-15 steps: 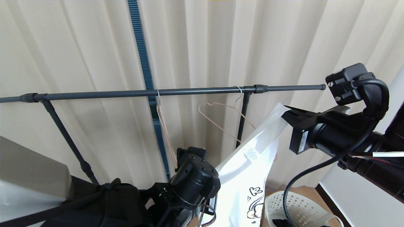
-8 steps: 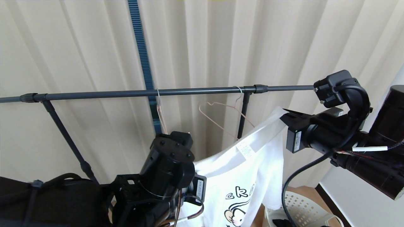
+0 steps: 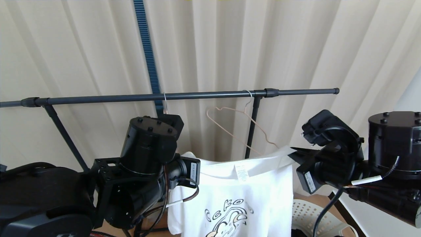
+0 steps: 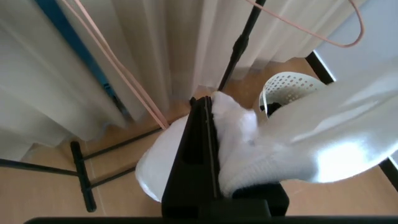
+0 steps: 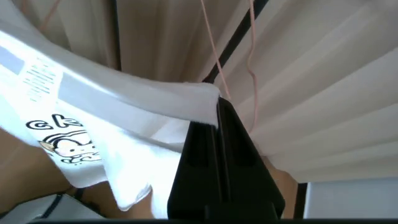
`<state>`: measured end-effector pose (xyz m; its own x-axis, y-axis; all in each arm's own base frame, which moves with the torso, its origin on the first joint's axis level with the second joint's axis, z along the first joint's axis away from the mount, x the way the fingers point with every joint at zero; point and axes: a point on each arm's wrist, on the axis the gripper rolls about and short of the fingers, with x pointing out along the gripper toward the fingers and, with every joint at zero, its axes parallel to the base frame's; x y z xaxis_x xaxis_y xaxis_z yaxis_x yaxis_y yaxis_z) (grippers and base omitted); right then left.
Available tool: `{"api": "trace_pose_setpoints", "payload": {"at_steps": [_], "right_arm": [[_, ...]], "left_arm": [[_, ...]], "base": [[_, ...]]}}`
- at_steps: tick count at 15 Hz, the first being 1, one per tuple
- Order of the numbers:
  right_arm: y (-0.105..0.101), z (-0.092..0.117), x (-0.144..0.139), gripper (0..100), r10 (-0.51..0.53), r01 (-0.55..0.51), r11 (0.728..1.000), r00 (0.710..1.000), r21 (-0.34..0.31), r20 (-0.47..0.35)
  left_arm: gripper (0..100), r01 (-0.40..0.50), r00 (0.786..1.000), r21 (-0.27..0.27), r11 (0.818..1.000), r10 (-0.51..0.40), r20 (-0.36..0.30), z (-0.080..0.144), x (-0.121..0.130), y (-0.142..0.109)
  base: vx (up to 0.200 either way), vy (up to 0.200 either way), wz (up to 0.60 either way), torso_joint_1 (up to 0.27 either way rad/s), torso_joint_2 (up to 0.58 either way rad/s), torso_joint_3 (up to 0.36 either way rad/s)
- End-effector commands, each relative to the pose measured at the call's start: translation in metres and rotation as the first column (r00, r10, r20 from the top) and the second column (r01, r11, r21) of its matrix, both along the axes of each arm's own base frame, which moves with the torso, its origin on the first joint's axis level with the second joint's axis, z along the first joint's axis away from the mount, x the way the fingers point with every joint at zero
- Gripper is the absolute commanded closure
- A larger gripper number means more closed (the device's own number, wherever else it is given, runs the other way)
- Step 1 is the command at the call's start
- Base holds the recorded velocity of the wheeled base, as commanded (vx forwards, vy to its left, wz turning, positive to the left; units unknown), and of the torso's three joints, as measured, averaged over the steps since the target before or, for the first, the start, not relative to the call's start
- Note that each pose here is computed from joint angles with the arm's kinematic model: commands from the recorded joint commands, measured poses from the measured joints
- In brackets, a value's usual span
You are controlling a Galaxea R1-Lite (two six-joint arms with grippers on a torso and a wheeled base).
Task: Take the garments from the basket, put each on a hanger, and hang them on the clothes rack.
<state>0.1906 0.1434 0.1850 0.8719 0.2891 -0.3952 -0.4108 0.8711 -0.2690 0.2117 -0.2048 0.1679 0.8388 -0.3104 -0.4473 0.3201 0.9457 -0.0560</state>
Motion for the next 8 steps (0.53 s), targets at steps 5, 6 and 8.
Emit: {"api": "trace_pose_setpoints", "payload": {"at_steps": [5, 6, 8], "right_arm": [[0.004, 0.034, -0.005, 100, -0.032, 0.039, 0.992, 0.998, 0.122, -0.062], [0.001, 0.035, -0.008, 100, -0.036, 0.046, 0.994, 0.995, 0.098, -0.097], [-0.001, 0.034, -0.014, 100, -0.032, 0.041, 0.997, 0.992, 0.068, -0.124]], "left_arm": [[100, 0.027, 0.999, 0.029, 0.999, -0.028, 0.024, 0.004, 0.005, 0.003], [100, 0.053, 0.998, 0.015, 0.998, -0.053, 0.043, 0.011, 0.010, -0.001], [100, 0.053, 0.997, -0.004, 0.999, -0.053, 0.063, 0.018, 0.021, -0.008]], "base": [[0.000, 0.000, 0.00, 0.000, 0.00, 0.000], [0.000, 0.000, 0.00, 0.000, 0.00, 0.000], [0.000, 0.000, 0.00, 0.000, 0.00, 0.000]]}}
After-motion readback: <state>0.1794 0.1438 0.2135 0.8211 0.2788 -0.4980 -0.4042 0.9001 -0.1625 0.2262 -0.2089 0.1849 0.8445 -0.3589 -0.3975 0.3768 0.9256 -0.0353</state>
